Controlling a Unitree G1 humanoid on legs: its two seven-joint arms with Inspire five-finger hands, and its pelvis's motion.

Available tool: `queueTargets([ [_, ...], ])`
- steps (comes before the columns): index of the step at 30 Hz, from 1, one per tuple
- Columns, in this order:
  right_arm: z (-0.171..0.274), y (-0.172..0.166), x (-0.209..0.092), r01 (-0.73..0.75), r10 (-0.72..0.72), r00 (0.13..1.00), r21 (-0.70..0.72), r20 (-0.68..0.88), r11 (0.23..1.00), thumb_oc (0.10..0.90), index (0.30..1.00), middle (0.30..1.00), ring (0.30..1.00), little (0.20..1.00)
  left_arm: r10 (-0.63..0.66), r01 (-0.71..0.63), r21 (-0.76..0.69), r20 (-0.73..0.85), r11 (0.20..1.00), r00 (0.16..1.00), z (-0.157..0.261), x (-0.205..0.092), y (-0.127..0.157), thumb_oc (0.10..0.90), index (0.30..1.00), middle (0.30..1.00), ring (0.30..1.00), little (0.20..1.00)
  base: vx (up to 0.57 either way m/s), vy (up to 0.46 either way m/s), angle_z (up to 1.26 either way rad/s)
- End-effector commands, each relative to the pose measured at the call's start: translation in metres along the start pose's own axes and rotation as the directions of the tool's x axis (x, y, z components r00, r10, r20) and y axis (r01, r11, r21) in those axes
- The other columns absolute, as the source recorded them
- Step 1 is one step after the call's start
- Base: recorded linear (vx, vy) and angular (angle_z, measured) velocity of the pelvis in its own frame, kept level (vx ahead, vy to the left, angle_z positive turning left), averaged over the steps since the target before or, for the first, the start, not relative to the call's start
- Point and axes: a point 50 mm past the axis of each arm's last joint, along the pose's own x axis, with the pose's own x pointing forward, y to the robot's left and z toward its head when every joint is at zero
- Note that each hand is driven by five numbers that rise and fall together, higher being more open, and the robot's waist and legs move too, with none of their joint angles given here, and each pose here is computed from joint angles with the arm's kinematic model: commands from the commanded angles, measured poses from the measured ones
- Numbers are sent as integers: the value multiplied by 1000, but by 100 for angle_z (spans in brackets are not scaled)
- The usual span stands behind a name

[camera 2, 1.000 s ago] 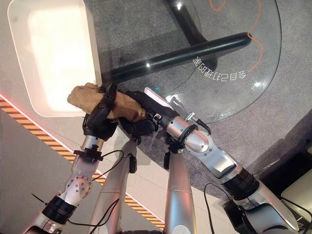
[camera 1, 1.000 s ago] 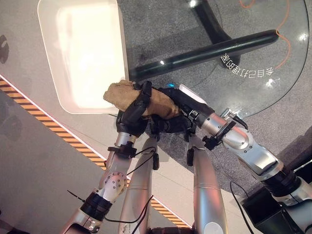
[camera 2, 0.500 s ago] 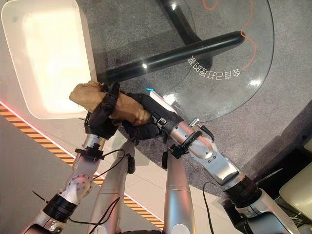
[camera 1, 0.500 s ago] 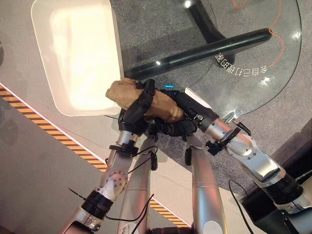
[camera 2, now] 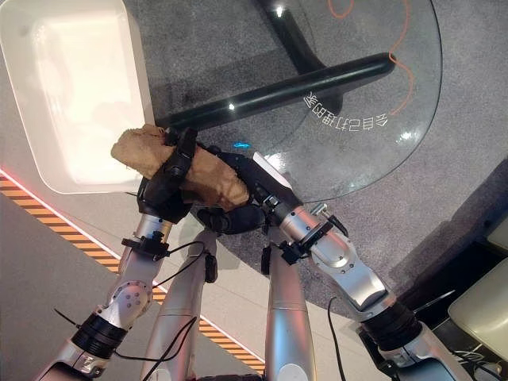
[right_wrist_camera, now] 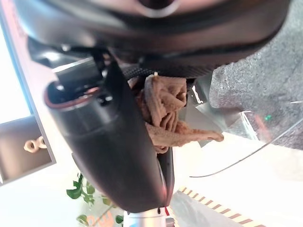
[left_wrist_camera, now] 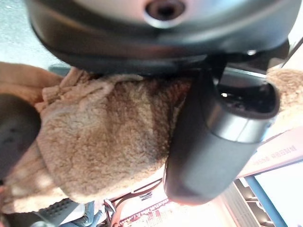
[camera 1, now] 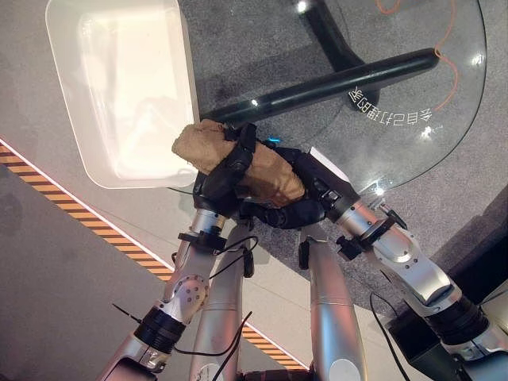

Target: Wipe the table with a cloth and put it in the basket.

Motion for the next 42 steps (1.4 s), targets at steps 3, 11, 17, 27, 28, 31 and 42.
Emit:
queueTargets([
  [3,68,-16,0,46,-107,899,151,425,987,800,900,900,900,900,-264,271,-29,155,962,952,20,-5,-43,100,300,300,300,200,0,0,0],
  [11,71,-12,1,-32,-113,870,284,479,958,800,900,900,900,900,-279,287,-30,158,958,947,19,-4,-45,100,300,300,300,200,0,0,0],
  [17,69,-8,2,-47,-130,864,334,487,941,800,900,900,900,900,-280,288,-33,158,957,947,17,-3,-46,100,300,300,300,200,0,0,0],
  [27,67,-11,-1,-18,-166,858,351,486,936,800,900,900,900,900,-277,286,-31,166,958,946,19,-4,-46,100,300,300,300,200,0,0,0],
  [28,66,-11,-1,-18,-169,857,356,487,934,800,900,900,900,900,-279,287,-29,168,957,946,19,-4,-46,100,300,300,300,200,0,0,0],
  [31,65,-11,-1,-21,-177,860,380,479,925,800,900,900,900,900,-279,287,-18,192,958,941,22,-4,-46,100,300,300,300,200,0,0,0],
  [42,56,-13,-7,-101,-205,838,513,506,853,800,900,900,900,900,-284,286,45,332,957,900,47,-6,-39,100,300,300,300,200,0,0,0],
])
